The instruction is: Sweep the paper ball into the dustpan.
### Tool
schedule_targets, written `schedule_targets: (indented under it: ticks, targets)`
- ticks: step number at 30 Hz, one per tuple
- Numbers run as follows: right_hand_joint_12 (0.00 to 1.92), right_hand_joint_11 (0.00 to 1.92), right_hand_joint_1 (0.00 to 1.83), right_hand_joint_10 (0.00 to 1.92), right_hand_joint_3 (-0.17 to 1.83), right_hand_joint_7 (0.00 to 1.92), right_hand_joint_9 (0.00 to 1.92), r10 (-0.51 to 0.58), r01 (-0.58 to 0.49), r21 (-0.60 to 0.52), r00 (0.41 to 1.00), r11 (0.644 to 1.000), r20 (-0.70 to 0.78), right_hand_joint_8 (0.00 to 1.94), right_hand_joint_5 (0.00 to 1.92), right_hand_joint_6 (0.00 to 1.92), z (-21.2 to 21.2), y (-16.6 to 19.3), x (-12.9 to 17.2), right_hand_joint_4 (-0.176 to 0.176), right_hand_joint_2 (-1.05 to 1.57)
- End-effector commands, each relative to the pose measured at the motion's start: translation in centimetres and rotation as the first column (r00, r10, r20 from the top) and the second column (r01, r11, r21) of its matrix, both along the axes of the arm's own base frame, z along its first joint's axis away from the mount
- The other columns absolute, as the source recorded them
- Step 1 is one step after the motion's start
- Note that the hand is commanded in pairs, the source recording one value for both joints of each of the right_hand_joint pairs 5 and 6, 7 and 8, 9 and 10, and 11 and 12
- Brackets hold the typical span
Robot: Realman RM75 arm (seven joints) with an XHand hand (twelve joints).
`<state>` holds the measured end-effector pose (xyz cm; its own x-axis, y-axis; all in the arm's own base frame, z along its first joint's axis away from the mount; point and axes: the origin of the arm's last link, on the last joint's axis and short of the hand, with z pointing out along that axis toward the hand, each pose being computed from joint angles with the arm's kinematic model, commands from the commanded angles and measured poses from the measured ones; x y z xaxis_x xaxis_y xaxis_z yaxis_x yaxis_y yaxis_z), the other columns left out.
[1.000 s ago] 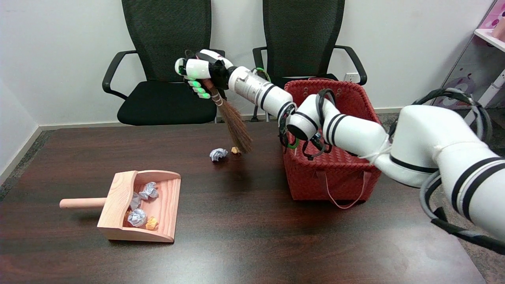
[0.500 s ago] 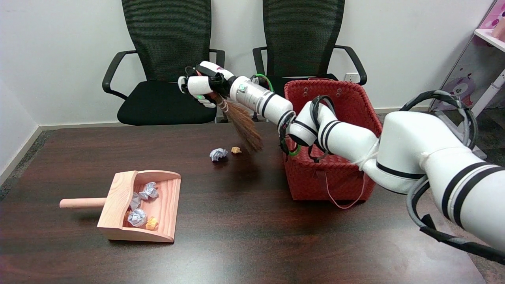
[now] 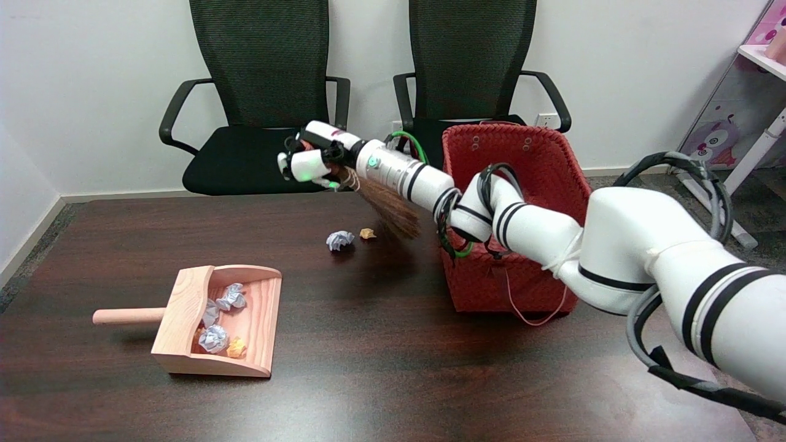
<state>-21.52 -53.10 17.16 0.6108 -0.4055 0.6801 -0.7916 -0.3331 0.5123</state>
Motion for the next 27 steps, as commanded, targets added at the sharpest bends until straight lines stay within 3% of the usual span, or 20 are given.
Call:
schedule_targets:
  ticks: [1,27]
  targets:
    - [1.92,1.92,0.92,1.92,1.61,1.92,1.92,-0.04,0.045,0.054,0.996,0.998,-0.083,1.92,1.92,1.92,-4.0,1.8,-3.5,0.0,1.03]
    - [1.92,1.92,0.91,1.92,1.65,1.92,1.92,-0.162,0.157,0.136,0.987,0.978,0.025,1.92,1.92,1.92,-8.4,3.7,-4.6,0.0,1.01]
